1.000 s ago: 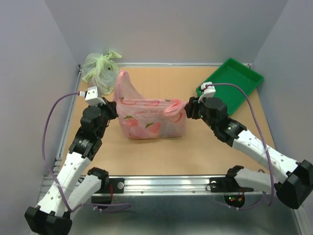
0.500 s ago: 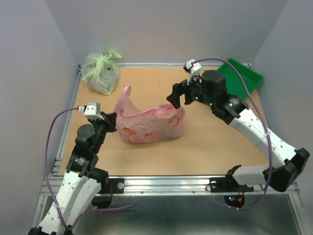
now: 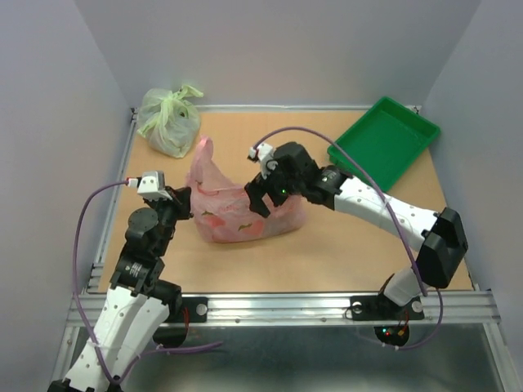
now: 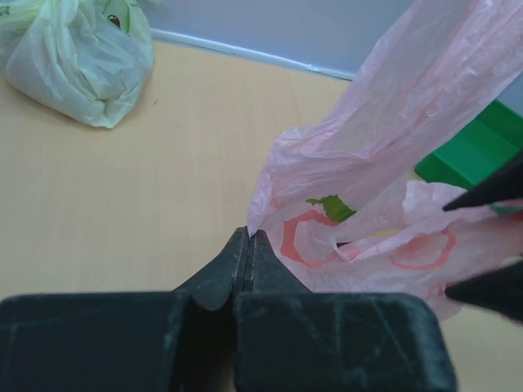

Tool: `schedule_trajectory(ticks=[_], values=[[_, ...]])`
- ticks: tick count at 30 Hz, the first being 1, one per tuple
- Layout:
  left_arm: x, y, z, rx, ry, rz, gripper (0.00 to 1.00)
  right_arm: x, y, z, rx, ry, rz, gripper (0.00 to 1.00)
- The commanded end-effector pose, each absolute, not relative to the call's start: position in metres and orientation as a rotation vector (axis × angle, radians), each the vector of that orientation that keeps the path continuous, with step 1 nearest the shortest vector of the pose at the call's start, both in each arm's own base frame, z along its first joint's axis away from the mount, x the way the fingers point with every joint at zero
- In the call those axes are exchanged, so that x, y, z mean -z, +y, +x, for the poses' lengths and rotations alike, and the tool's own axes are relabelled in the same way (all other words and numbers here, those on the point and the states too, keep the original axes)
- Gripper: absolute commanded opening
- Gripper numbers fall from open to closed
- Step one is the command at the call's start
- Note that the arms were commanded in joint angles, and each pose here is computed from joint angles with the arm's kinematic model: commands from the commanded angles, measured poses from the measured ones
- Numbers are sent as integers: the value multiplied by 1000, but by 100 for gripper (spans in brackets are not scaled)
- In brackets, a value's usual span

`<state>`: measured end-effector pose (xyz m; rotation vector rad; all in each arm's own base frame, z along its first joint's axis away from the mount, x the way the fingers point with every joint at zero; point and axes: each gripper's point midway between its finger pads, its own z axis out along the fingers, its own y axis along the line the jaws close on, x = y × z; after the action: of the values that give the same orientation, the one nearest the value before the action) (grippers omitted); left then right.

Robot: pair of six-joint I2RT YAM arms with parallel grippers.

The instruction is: Untie the knot of the plastic bag and take out the fruit

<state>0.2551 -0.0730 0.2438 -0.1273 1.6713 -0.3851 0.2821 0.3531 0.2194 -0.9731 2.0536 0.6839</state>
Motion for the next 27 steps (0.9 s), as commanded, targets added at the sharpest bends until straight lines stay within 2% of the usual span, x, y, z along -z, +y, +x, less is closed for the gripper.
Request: schedule_trajectory(ticks=[1,6,8,9,12,13,16,20,27], values=[[-247,-62,261,343,1655,-201,0,-180,345,224,-619,2075,-1154,99],[-237,-64,264,362,1701,-254,1,-142,328,189,-621,2134,-1184,99],[-243,-71,262,427,1692,-272,11,-131,322,184,-625,2159,-1144,99],[-245,-75,261,474,1688,-303,28,-130,322,185,-630,2163,-1120,99],[-261,-84,251,572,1669,-307,53,-134,329,189,-656,2150,-1061,99],[-262,-87,247,608,1684,-321,65,-138,333,191,-670,2140,-1044,99],[-276,-89,236,647,1680,-318,74,-154,346,203,-697,2098,-976,100],[-276,-86,233,596,1711,-280,78,-171,347,239,-551,2065,-837,100],[-261,-84,235,533,1827,-271,78,-218,365,277,-503,1956,-808,100]])
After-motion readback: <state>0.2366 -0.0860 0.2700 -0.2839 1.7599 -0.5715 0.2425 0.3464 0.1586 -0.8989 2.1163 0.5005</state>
